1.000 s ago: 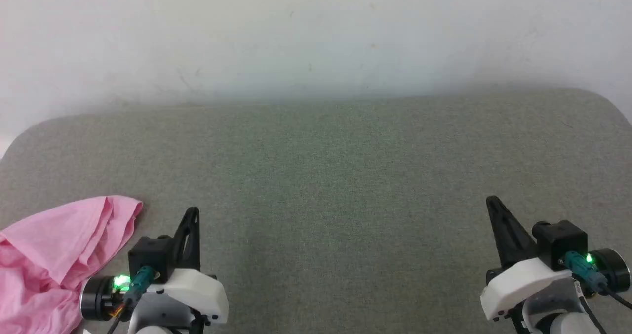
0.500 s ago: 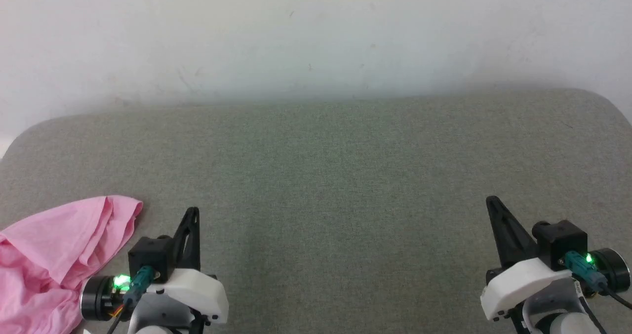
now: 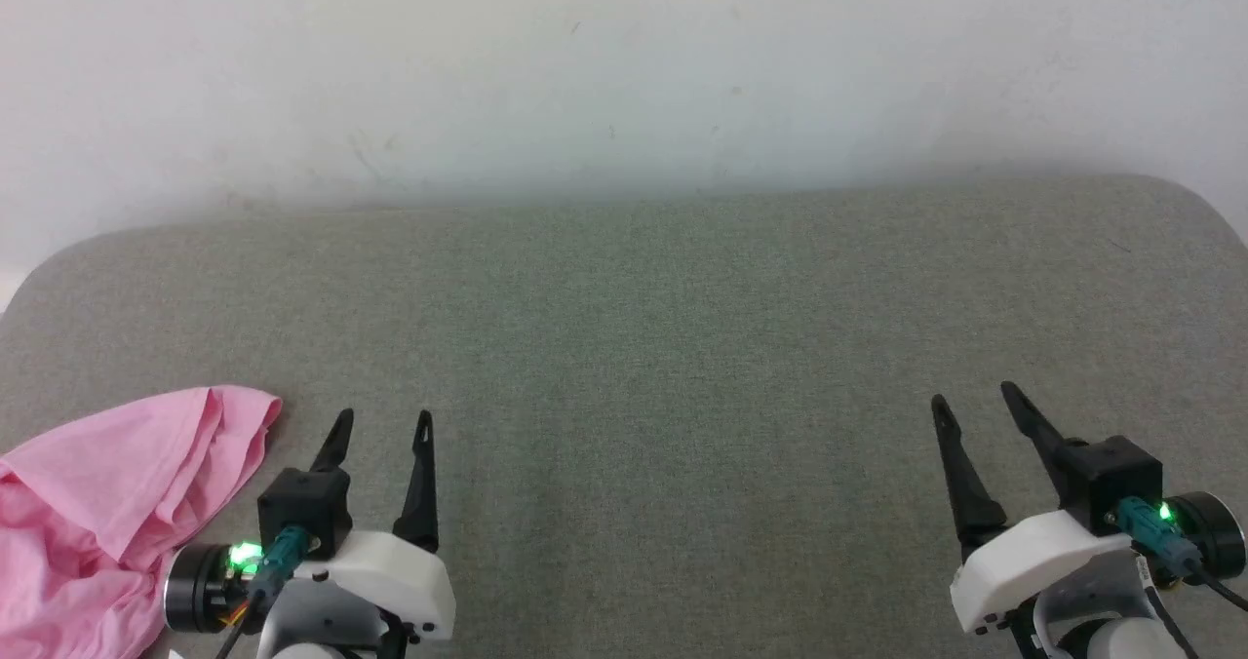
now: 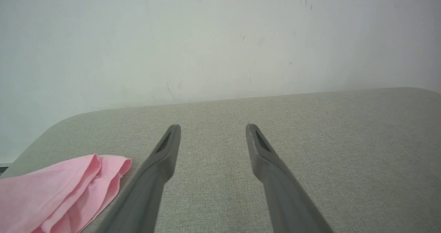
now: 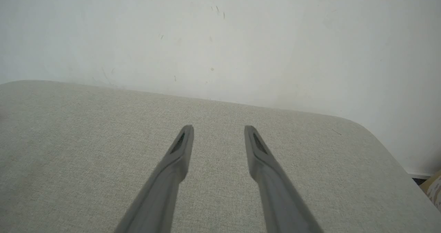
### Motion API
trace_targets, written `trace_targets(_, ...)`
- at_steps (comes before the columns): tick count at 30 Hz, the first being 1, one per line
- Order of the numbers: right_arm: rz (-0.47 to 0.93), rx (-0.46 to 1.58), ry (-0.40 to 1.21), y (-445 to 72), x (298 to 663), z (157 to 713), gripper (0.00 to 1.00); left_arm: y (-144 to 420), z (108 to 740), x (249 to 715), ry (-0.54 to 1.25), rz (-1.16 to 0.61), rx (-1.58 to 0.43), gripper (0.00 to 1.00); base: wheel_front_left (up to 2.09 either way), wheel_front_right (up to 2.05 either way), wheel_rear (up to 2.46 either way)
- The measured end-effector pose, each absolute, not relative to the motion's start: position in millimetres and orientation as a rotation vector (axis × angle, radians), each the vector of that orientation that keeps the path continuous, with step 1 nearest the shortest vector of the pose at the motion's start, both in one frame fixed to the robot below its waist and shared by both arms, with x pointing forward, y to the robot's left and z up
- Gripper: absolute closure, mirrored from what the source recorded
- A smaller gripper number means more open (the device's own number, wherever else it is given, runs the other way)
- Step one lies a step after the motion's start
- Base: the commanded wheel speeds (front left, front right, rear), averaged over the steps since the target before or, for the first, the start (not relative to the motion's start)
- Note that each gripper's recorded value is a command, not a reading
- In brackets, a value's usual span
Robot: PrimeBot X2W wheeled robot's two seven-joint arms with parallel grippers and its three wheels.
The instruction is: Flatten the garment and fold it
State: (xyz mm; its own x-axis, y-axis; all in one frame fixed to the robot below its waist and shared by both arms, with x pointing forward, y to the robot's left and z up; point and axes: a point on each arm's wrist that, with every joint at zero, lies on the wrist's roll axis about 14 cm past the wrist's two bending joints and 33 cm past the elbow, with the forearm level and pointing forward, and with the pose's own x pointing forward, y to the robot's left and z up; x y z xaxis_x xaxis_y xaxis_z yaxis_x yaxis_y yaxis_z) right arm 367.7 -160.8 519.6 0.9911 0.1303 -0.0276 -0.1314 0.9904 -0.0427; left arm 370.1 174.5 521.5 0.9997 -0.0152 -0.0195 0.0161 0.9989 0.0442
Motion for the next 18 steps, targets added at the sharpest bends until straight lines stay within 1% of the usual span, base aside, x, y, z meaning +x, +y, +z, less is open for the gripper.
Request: trace_targets(18,0.126,-0.021,-0.004,-162.8,369.2,522.3,0.00,173.9,525.4,366.7,-0.014,-0.016,-0.004,0.00,0.00,0.00,0.00)
